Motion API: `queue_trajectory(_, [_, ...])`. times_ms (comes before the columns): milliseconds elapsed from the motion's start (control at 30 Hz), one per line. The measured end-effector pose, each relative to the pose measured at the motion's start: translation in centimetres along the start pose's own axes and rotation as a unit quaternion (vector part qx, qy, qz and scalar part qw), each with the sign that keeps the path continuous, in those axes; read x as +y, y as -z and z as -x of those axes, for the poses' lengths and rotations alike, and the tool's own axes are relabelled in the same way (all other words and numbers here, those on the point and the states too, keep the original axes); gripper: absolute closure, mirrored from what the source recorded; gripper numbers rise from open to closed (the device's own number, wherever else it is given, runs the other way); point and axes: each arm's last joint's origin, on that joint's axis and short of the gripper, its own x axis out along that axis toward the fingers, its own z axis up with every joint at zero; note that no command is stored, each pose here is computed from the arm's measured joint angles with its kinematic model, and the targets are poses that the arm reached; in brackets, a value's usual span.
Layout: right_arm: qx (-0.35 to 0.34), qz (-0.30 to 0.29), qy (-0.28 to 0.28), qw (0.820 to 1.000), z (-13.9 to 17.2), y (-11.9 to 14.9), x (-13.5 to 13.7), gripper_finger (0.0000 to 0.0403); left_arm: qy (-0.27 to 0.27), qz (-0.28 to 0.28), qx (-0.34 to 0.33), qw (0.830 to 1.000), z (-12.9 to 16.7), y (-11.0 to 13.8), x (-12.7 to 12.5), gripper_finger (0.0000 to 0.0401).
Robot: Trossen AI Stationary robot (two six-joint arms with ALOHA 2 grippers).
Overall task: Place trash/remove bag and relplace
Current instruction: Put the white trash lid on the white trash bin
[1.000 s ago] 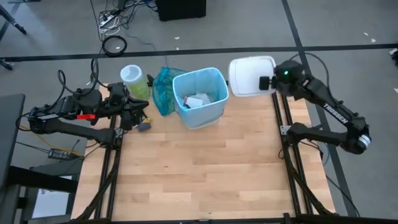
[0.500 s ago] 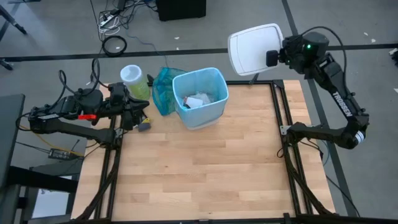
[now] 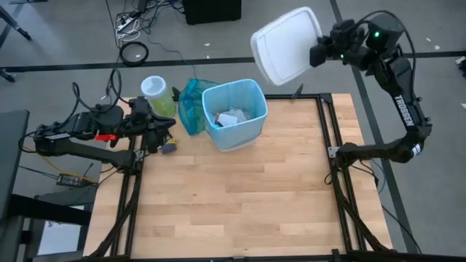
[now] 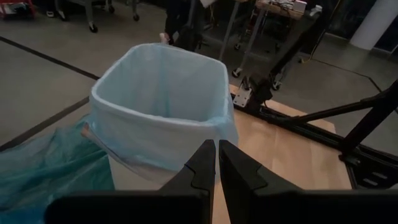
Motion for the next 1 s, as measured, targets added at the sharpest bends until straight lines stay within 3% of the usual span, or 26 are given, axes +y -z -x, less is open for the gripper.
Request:
queue_trajectory(133, [0.091,0.025,-0.028,0.995,-1.4,0.9,1.3,0.0386,-0.003,-0.003,0.008,1.0,-0.5,0.1,-0.1,0.0371])
queue_trajectory(333, [0.179,0.036,-0.018,0.983,-4.1,3.8,1.7,0.0385,-0.002,-0.003,0.012,1.0,-0.7,0.1,-0.2,0.0371])
queue_trajectory(533, [0.287,0.039,-0.031,0.957,-6.5,6.4,1.7,0.0386,0.003,0.007,0.013,1.0,-0.8,0.1,-0.3,0.0371])
queue_trajectory(800, [0.314,0.047,-0.032,0.948,-7.3,7.2,1.8,0.0386,0.03,0.029,0.015,0.999,-0.9,0.0,-0.5,0.0371])
queue_trajectory(1000, [0.268,0.064,-0.003,0.961,-7.2,6.9,1.5,0.0386,0.053,0.061,-0.043,0.996,-1.9,-1.3,-1.4,0.0371])
